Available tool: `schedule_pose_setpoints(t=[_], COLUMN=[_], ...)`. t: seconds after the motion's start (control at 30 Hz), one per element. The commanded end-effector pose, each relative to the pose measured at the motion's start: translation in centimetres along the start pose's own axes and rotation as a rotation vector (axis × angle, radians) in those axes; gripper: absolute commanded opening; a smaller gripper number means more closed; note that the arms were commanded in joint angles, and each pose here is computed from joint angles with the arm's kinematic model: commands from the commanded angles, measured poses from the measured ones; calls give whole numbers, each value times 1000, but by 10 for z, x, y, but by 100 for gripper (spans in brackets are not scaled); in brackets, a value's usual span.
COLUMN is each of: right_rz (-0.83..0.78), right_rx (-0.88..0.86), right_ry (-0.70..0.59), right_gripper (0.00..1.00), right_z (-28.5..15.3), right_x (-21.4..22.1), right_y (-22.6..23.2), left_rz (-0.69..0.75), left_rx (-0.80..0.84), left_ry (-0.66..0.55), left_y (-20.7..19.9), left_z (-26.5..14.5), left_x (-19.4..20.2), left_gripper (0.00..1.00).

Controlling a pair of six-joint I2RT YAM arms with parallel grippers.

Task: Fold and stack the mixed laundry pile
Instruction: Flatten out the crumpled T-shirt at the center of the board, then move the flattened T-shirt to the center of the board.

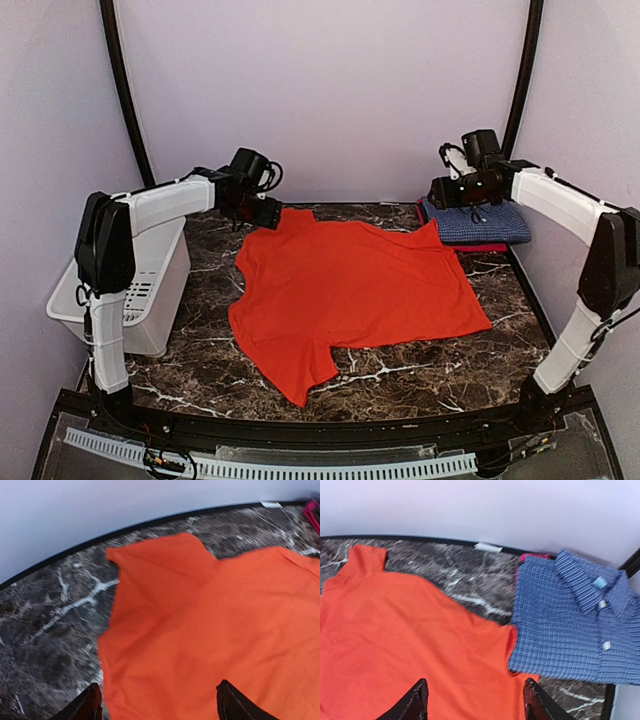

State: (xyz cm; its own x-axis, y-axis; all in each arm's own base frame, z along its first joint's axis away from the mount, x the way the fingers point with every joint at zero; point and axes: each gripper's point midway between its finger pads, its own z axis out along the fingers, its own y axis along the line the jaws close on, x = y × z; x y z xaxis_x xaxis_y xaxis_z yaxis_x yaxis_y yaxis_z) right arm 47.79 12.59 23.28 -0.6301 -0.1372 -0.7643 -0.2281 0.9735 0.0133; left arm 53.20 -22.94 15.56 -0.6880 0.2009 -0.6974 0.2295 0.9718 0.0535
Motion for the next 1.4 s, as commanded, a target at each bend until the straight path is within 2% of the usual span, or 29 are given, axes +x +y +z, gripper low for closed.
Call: schedule_pose_setpoints(t=[0.0,0.07,0.2,0.5,0.73,0.97,1.07,1.17,1.27,1.37], right_rz=[15,19,22,107,143,205,204,152,156,184], right_rx=[-219,-272,-303,-384,-424,-540,-586,-539,-429,-302], right_ry=[167,228,360,593,736,844,808,637,465,357], right_gripper=[61,61,59,58,57,55,53,55,53,47], right_z=[-1,2,11,11,-14,-72,-90,-93,-76,-44], right_x=[68,96,149,231,280,326,312,260,200,155], right_y=[54,67,81,116,143,176,182,172,137,88], left_rz=[39,59,39,5,-94,-111,-112,-103,-56,-35], left_rx=[148,179,205,51,-13,-71,-48,42,130,158], left_ry=[134,184,279,532,616,644,590,497,401,359], left_y=[-65,-80,-83,-38,-6,16,14,-3,-26,-39], left_z=[-37,-45,-56,-67,-92,-115,-120,-123,-125,-121], left_x=[71,104,157,261,290,301,283,252,217,196], left_gripper=[76,74,70,60,59,61,62,65,66,67])
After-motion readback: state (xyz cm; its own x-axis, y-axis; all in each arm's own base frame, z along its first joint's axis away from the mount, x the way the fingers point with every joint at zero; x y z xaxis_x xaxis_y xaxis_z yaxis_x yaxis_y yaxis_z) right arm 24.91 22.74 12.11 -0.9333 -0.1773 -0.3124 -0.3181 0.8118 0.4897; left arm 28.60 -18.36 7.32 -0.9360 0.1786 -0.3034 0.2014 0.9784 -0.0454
